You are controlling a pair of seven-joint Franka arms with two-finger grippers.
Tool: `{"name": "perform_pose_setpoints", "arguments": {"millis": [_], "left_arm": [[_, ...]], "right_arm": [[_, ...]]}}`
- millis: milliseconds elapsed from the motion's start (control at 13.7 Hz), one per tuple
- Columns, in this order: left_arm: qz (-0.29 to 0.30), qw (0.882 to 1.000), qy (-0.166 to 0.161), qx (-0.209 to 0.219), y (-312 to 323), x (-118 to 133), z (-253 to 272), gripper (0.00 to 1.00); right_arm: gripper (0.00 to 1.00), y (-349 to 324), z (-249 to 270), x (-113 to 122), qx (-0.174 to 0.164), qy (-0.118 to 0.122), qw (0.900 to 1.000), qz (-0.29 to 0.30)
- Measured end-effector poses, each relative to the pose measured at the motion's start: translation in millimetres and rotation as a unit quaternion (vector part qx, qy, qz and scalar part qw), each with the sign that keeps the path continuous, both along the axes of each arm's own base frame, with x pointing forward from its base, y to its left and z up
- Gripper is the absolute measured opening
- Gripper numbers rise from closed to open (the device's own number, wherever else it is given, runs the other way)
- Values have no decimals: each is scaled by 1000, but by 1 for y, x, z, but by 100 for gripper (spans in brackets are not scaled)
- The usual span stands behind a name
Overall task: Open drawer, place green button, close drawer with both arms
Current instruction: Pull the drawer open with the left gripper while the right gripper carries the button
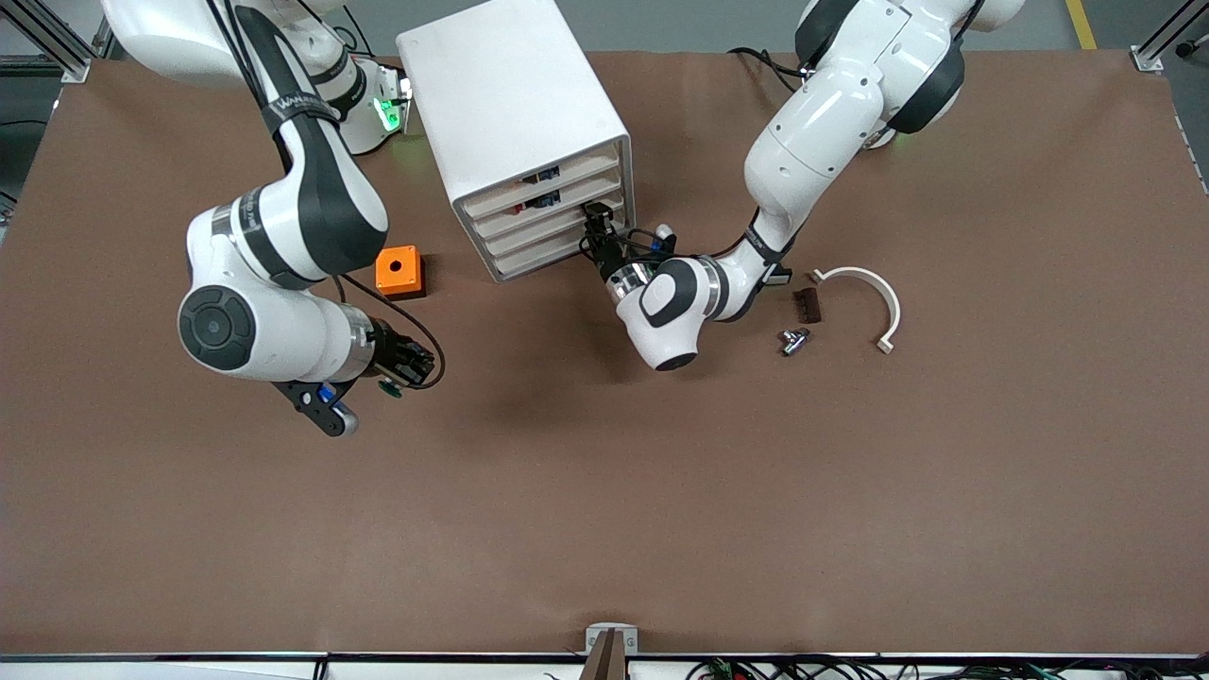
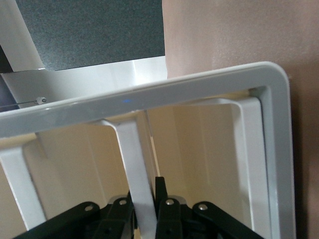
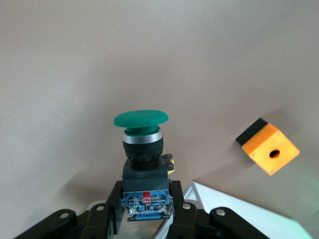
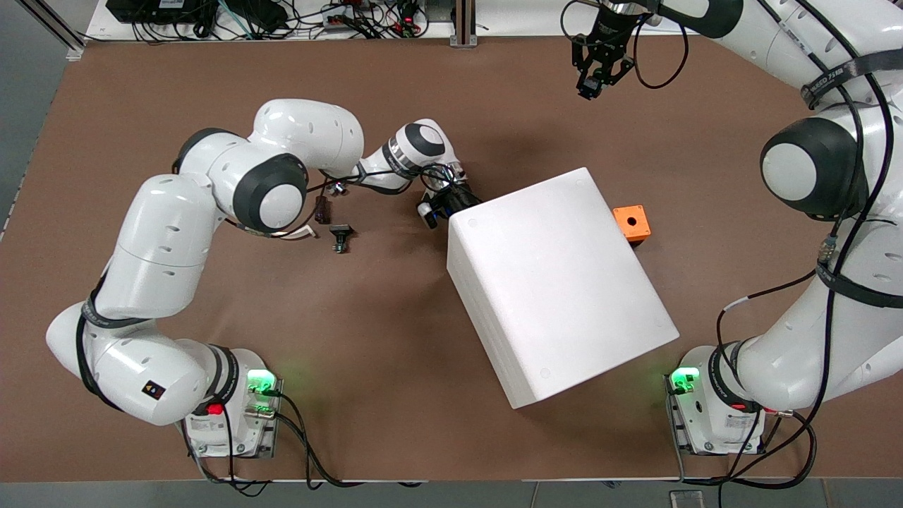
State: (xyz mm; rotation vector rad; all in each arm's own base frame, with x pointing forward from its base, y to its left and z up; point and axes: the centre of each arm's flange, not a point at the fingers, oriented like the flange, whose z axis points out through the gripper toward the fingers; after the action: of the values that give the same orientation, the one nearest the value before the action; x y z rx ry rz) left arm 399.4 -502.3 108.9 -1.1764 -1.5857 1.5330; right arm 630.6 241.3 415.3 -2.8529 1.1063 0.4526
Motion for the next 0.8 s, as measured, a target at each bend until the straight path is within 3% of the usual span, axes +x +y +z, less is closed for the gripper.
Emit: {"name": "perform_pose_setpoints", "arguments": {"millis": [146,802], "left_arm": [[5,1000,1,5,4,4,-3,10],[86,996,-7,6,71,79,-2,12]], "right_arm": [[41,12,8,-7,-1,9,999,-33],[41,96,33,-55,-35,23,992,-115]]}}
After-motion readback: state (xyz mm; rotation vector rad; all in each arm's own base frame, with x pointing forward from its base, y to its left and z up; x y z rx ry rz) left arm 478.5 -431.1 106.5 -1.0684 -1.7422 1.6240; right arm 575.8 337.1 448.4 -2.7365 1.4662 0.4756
